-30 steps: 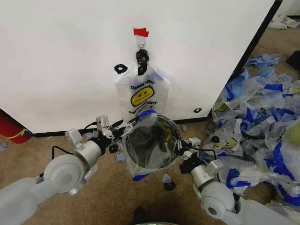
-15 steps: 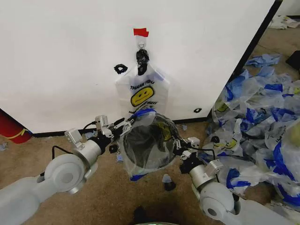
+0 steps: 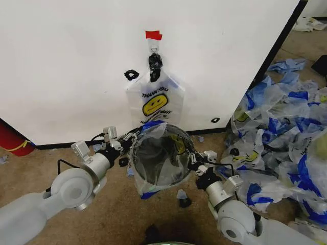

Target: Pick up the garbage bag from the wall and place it over the trash bin.

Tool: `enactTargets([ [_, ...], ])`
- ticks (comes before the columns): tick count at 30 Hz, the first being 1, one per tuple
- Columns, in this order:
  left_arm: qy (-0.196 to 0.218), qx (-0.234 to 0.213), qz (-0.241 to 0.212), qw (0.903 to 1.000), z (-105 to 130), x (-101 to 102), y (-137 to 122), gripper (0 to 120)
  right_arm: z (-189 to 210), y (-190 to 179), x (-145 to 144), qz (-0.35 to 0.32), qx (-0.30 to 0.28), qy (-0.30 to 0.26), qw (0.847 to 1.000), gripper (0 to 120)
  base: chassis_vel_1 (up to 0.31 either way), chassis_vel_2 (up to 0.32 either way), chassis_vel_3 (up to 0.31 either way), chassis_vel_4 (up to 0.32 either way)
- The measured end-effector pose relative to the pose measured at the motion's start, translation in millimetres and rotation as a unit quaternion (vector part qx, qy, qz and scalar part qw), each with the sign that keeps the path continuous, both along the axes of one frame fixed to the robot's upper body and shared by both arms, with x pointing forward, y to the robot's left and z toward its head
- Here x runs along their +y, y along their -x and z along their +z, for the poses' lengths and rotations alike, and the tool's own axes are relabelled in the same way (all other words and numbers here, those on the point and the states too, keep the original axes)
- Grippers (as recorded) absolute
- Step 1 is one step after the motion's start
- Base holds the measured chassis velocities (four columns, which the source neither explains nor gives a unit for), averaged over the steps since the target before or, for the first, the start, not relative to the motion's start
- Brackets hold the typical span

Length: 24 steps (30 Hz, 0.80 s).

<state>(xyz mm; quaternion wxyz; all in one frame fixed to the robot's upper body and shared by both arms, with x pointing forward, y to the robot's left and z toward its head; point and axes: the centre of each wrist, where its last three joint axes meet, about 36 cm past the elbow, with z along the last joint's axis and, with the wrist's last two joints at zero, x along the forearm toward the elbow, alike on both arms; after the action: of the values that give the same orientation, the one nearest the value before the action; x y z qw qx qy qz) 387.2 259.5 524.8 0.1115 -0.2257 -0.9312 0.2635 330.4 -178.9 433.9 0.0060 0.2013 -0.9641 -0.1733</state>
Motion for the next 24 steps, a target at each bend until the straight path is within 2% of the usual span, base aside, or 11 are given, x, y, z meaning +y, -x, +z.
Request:
enactTargets([
  [2, -0.001, 0.0, 0.003, 1.0, -2, 0, -1, 0, 1, 0, 1, 0.001, -0.001, -0.002, 1.0, 0, 0.0, 0.0, 0.0, 0.0],
  [12, -0.003, -0.003, 0.008, 1.0, -6, 2, -3, 0, 2, 2, 3, 0.003, 0.0, -0.006, 1.0, 0, 0.0, 0.0, 0.0, 0.0],
  [18, -0.006, -0.012, 0.009, 0.9999, 0, 4, -3, 0, 1, 3, 3, 0.003, 0.0, -0.004, 1.0, 0, 0.0, 0.0, 0.0, 0.0],
  [22, -0.008, -0.015, 0.01, 0.9998, 4, 6, -1, 19, 0, 3, 3, 0.002, 0.0, -0.002, 1.0, 0, 0.0, 0.0, 0.0, 0.0],
  [24, -0.008, -0.015, 0.011, 0.9998, 5, 6, -1, 22, -1, 3, 3, 0.001, 0.001, -0.001, 1.0, 0, 0.0, 0.0, 0.0, 0.0],
])
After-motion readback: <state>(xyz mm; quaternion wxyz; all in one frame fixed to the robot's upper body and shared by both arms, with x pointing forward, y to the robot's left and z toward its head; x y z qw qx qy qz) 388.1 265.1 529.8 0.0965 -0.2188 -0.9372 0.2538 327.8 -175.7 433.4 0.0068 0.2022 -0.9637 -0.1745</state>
